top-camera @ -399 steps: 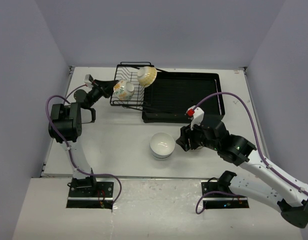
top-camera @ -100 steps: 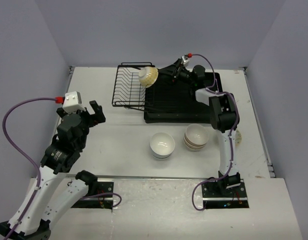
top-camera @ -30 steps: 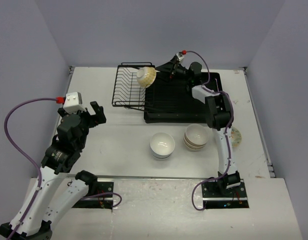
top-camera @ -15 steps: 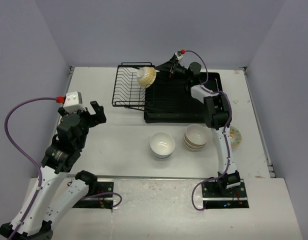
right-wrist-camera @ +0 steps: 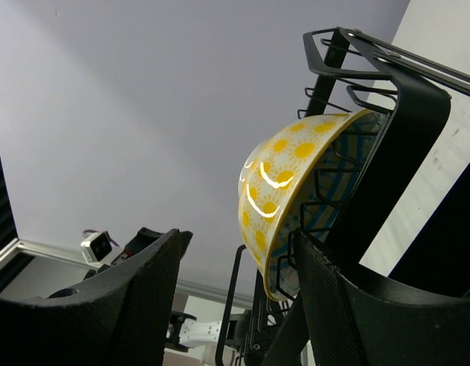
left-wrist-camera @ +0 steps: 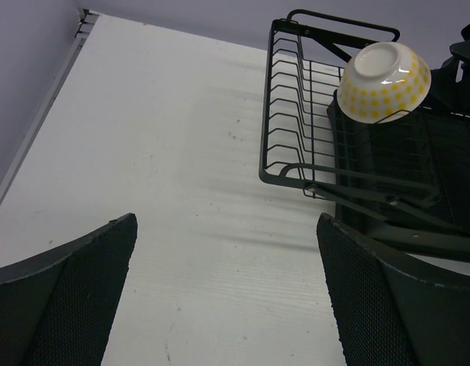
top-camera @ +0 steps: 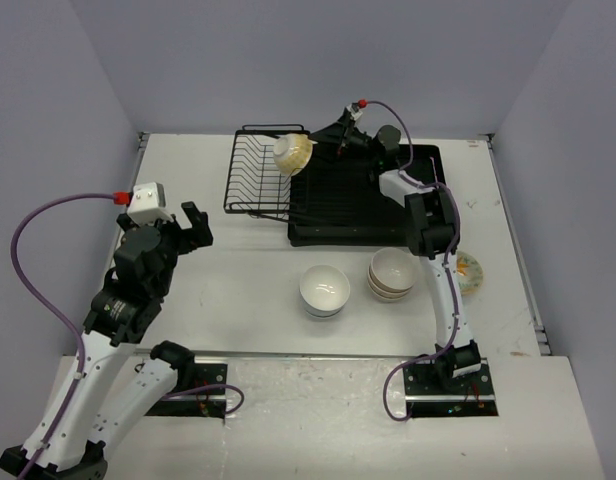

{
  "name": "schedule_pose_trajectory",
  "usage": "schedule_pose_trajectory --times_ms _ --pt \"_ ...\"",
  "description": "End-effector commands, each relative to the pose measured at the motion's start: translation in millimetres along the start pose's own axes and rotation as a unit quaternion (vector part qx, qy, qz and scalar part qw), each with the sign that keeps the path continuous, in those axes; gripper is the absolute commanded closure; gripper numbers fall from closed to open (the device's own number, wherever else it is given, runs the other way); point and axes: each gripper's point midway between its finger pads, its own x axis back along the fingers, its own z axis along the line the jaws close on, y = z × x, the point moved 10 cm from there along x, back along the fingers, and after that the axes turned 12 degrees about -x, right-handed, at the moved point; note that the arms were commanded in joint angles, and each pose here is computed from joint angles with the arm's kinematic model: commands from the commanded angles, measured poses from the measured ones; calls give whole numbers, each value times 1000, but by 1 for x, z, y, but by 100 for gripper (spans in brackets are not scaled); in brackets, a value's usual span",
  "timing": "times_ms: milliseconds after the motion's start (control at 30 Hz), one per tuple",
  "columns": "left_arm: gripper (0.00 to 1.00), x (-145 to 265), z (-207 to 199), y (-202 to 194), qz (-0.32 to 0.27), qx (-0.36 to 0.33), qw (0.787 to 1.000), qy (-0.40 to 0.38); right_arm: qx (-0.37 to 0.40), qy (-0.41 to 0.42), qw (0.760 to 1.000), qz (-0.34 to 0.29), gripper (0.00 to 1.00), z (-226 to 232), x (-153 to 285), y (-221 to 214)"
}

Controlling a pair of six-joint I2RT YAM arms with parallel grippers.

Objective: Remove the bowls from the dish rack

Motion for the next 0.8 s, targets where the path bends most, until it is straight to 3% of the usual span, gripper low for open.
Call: schedule_pose_trajectory --times_ms 0,533,633,767 --pt "0 -2 0 6 -21 -1 1000 -3 20 7 999 31 38 7 -6 -5" --pt "0 -1 1 7 -23 1 1000 -6 6 6 999 44 47 1 -12 -5" --pt "0 -1 0 7 -24 1 1000 -9 0 4 999 44 55 0 -13 -4" --pt "0 -1 0 6 -22 0 1000 -10 -6 9 999 46 59 -2 -13 -3"
